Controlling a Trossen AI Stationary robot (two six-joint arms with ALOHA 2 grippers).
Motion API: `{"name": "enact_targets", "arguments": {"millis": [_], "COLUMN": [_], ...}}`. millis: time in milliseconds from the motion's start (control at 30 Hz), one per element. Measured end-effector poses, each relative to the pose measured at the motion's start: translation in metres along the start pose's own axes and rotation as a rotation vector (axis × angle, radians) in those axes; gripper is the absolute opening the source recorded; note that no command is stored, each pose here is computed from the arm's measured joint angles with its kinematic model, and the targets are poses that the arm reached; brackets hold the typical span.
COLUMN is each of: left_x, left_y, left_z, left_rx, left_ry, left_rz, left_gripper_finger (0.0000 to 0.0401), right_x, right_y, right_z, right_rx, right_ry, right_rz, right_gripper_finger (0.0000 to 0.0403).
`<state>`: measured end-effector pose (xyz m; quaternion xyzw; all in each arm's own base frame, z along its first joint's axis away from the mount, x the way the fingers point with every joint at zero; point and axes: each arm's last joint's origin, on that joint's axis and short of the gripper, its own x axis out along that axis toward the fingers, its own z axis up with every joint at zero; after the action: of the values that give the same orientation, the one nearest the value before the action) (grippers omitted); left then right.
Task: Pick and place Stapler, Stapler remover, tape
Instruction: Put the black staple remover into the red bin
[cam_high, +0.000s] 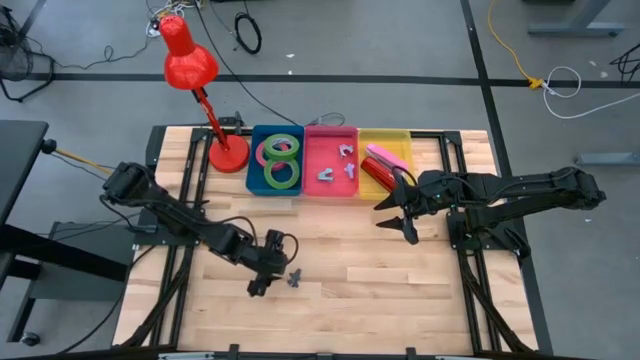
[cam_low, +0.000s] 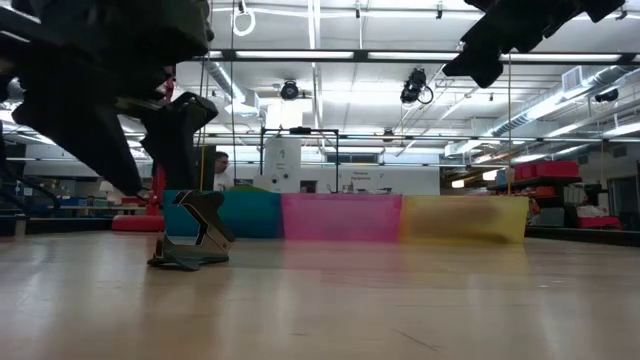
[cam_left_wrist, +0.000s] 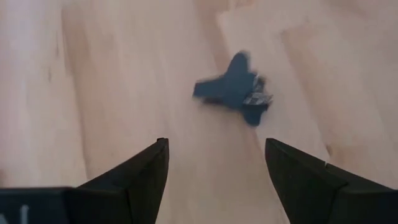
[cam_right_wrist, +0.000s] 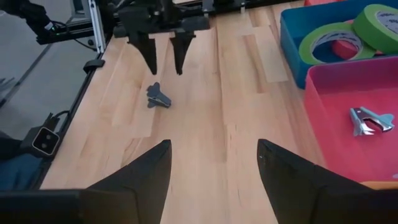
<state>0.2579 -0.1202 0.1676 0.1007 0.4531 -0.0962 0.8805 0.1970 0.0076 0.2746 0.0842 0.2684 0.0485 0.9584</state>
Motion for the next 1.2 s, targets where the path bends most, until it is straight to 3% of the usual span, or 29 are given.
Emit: {"name": "enact_targets", "arguments": {"millis": [133,467,700,967,1200], "left_x": [0.004,0.006,0.013,0.012,0.011], "left_y": [-0.003,0.0,-0.006,-0.01,-0.015], "left_z": [-0.003,-0.003,-0.007,-0.004,-0.003], "left_rx": [0.092,0.253,0.557,0.614,0.791], "left_ry": [-0.077,-0.086,-0.059,-0.079,-0.095], "left_rz": [0.006,0.056,0.0,0.067,0.08], "left_gripper_finger": [0.0253,0.0225,0.0225,0.0224,0.0224], "right_x": [0.0,0.0,0.0,0.0,0.0], "right_y": [0.0,0.001,0.001,0.001,0.001], "right_z": [0.001,0.007,0.007,0.007,0.007], "right_rx": [0.025,0.027,0.018,-0.005,-0.008], "right_ry": [-0.008,-0.069,-0.068,-0.067,-0.067], "right_rz": [0.001,0.012,0.011,0.01,0.01], "right_gripper_finger": [0.0235,0.0235,0.0235,0.0235,0.0235]}}
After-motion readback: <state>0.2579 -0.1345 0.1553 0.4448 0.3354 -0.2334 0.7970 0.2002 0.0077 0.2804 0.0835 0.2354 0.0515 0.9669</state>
